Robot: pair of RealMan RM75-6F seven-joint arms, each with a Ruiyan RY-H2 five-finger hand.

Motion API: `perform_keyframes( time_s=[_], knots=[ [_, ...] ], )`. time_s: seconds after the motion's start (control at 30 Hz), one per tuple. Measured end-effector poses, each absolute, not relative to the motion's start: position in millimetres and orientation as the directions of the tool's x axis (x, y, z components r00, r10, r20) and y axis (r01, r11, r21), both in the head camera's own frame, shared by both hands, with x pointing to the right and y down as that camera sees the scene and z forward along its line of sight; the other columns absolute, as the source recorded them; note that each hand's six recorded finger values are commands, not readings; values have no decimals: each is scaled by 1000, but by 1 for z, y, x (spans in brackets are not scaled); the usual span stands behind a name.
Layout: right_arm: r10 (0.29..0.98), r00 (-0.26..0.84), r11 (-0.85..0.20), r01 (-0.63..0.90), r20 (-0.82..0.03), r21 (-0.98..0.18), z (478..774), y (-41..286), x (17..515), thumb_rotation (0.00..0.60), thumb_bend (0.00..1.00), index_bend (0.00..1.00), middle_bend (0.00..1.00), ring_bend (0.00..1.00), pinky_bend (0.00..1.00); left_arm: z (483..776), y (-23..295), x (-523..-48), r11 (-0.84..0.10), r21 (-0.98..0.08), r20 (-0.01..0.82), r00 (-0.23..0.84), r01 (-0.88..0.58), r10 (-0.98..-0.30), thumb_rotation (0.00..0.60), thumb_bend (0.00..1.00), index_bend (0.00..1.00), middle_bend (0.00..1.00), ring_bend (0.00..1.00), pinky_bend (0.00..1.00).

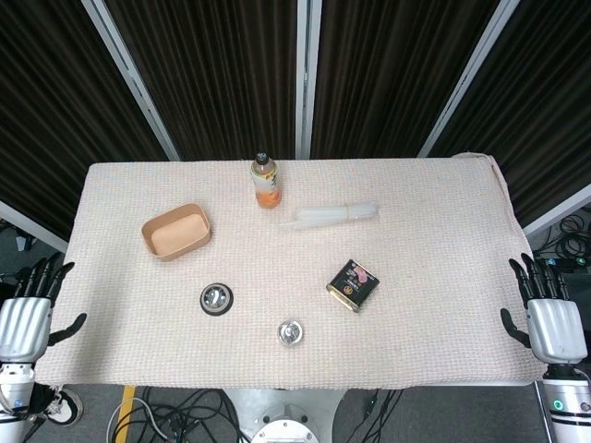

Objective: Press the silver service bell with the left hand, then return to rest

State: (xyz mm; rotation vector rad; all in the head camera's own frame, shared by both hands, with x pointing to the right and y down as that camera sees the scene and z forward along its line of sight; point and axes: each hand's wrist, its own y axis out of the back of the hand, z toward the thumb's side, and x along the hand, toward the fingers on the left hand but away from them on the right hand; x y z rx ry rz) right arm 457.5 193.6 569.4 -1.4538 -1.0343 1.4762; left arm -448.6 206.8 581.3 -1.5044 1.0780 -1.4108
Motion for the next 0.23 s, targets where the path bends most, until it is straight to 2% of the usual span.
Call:
perform_keyframes(
  time_s=[0.23],
  knots=[
    [940, -17, -340, 3, -340, -940, 569, 195, 458, 600, 291, 0, 0, 0, 0, 569, 211, -452, -324, -946, 322, 48, -36, -946, 600, 165, 120, 0, 0, 140]
  ],
)
